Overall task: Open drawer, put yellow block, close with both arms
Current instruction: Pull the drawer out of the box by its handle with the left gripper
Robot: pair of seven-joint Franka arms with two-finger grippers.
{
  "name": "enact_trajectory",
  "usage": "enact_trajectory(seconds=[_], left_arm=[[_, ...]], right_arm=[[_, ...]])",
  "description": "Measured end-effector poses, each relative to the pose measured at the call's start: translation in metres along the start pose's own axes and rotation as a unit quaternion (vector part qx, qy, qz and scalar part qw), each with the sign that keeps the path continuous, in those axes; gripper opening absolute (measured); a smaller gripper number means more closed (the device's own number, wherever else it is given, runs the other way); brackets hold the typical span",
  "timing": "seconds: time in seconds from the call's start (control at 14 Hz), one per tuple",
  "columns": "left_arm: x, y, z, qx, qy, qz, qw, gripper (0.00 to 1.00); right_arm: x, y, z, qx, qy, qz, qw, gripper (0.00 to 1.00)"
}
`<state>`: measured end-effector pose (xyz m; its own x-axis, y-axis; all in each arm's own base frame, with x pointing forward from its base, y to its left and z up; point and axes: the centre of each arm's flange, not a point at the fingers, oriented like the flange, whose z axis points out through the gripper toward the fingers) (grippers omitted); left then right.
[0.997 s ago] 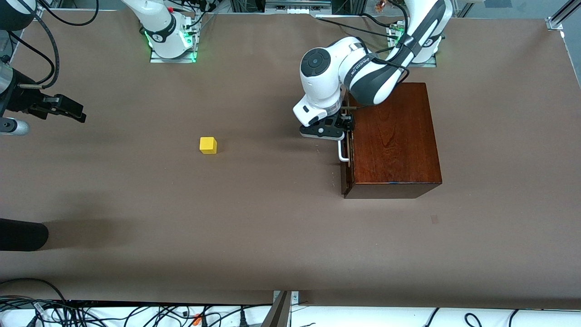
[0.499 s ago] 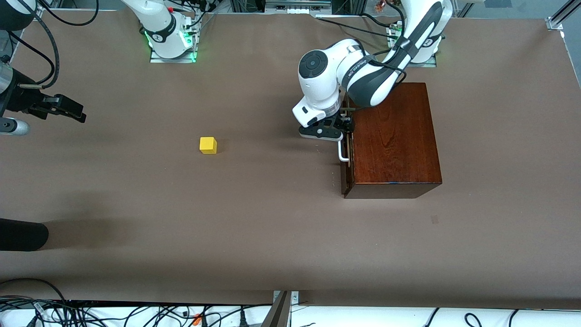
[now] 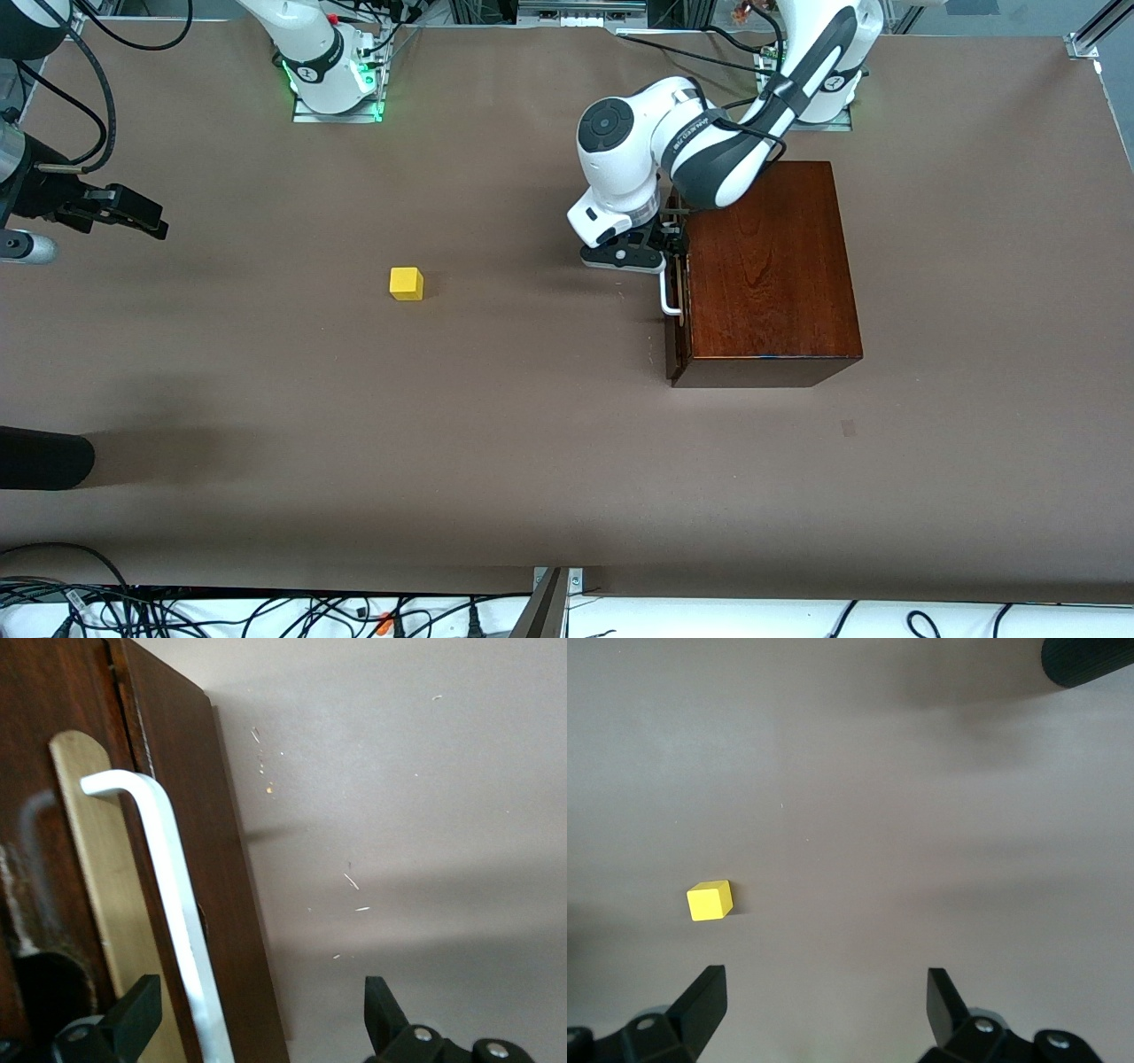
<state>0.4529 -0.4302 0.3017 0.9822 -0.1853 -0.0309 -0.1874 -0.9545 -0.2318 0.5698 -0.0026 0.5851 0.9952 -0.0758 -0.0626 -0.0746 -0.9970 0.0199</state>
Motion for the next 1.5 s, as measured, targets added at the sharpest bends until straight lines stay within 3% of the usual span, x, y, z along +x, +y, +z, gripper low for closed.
enact_trajectory(seconds=[0.36,1.5], left_arm=[[-0.002,0.007,0.018,0.002,-0.013,-0.004,1.0,1.0],[0.008,0.027,0.014,-0.012,-0.009,-0.043,0.999,1.0]], right_arm=[[0.0,0.0,0.0,0.0,0.0,0.0,1.0,1.0],[0.0,0.0,0.0,0.0,0.0,0.0,1.0,1.0]])
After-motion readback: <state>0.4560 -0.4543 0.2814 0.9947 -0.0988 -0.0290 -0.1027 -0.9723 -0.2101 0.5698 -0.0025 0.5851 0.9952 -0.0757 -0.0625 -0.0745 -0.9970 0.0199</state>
